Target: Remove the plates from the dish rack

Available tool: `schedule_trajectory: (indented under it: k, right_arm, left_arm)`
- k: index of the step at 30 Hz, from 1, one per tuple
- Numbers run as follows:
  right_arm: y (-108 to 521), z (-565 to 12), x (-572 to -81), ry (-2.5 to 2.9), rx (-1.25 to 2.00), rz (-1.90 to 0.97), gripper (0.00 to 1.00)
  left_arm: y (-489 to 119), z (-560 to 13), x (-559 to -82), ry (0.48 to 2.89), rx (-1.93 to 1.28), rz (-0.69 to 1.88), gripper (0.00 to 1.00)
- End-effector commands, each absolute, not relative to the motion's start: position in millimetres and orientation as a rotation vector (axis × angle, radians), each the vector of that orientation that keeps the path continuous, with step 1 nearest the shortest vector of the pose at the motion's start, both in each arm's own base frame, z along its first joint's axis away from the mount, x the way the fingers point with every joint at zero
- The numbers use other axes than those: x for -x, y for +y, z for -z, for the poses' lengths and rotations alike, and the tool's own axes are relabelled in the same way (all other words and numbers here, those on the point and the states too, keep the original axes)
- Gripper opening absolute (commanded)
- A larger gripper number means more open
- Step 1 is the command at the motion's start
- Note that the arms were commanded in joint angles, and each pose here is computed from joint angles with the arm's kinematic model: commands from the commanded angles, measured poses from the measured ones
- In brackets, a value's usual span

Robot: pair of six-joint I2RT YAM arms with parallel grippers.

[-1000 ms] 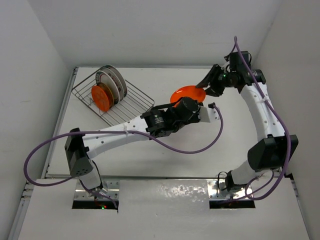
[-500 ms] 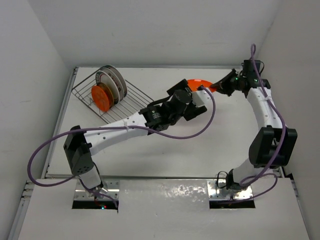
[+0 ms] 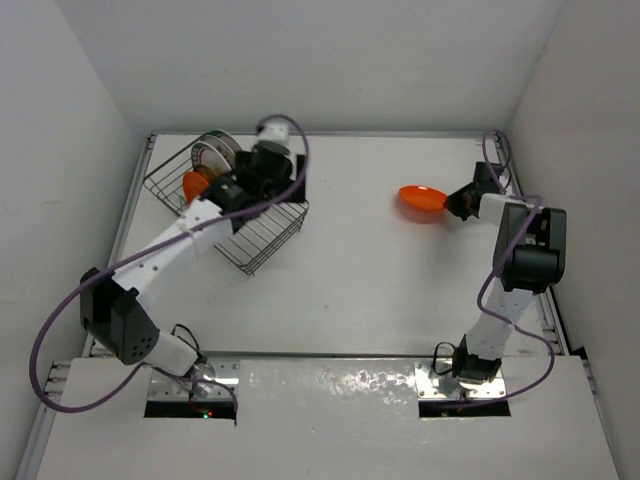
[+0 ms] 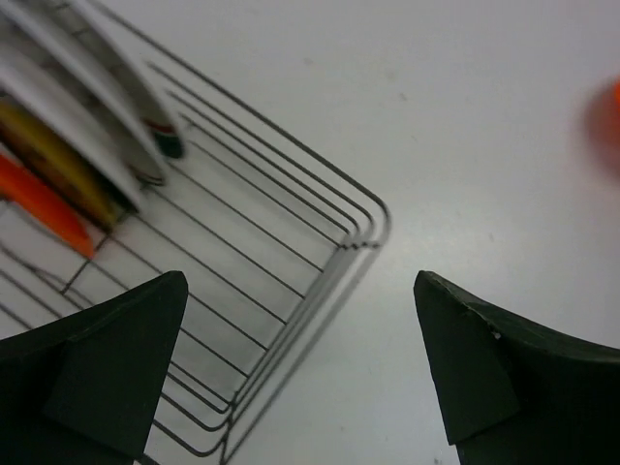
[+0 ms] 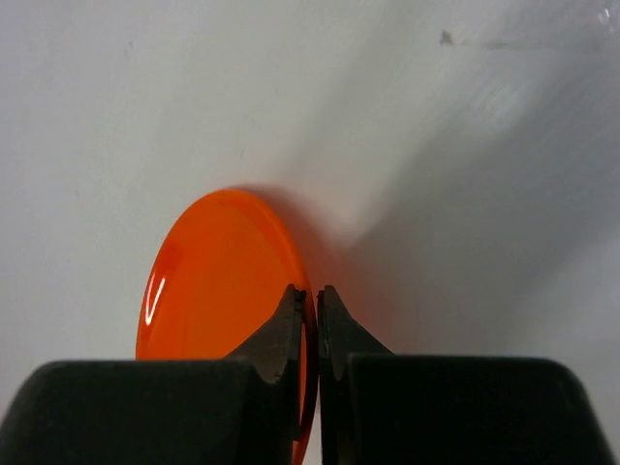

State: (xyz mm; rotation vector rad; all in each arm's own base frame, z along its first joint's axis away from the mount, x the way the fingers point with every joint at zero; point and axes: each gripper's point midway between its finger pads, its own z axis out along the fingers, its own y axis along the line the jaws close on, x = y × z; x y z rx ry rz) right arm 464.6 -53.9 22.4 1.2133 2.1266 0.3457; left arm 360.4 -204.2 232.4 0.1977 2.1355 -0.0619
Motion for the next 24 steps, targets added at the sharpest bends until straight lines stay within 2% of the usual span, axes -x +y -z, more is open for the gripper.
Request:
schedule_trajectory:
  k: [1,2,4,5,6,7,8,10,13,16,18,21,24]
  right_arm:
    - [-84,-57,-512,1.911,-1.157,-0.263,0.00]
    - [-89,-54,-520,1.920,-1.147,-0.232,0.01]
    - [-89,-42,-523,1.967,-1.158,-0.216,0.43]
    - [-90,-43,-536,1.988,-1.136,-0.217,0.60]
    - [-88,-37,-529,2.047,-1.156,-0.195,0.72]
    - [-81,-41,-532,2.057,-1.139,-0.217,0.95]
    - [-76,-41,-528,2.071,-1.128,-0.211,0.99]
    - [-75,-62,-509,2.071,-1.136,-0.140,0.99]
    - [-65,-77,-456,2.173,-1.197,-0.045,0.99]
    - [-36,-97,-423,2.298,-1.062,-0.035,0.99]
    - [-15,-111,-408,2.353,-0.930,-0.070,0.99]
    - [18,-123,-388,2.393,-0.768,-0.108,0.99]
    - [28,-124,-374,2.405,-0.737,-0.173,0.99]
  left_arm:
    - [-153,-273,-374,2.137,0.204,0.144,1.00]
    - [-127,-275,-385,2.147,0.289,0.133,1.00]
    - [-104,-271,-396,2.159,0.403,0.158,1.00]
    - [-78,-264,-406,2.167,0.498,0.159,1.00]
    - [-66,-262,-410,2.163,0.550,0.164,1.00]
    - [-59,-263,-418,2.140,0.584,0.180,0.99]
    - [-40,-264,-424,2.117,0.646,0.170,0.98]
    - [-26,-253,-433,2.119,0.744,0.164,0.95]
    - [3,-244,-444,2.086,0.890,0.140,0.88]
    - [17,-235,-452,2.065,0.945,0.169,0.84]
    - [23,-222,-459,2.079,0.963,0.171,0.75]
    - [33,-200,-464,2.110,1.015,0.140,0.67]
    - [41,-181,-463,2.123,1.041,0.097,0.65]
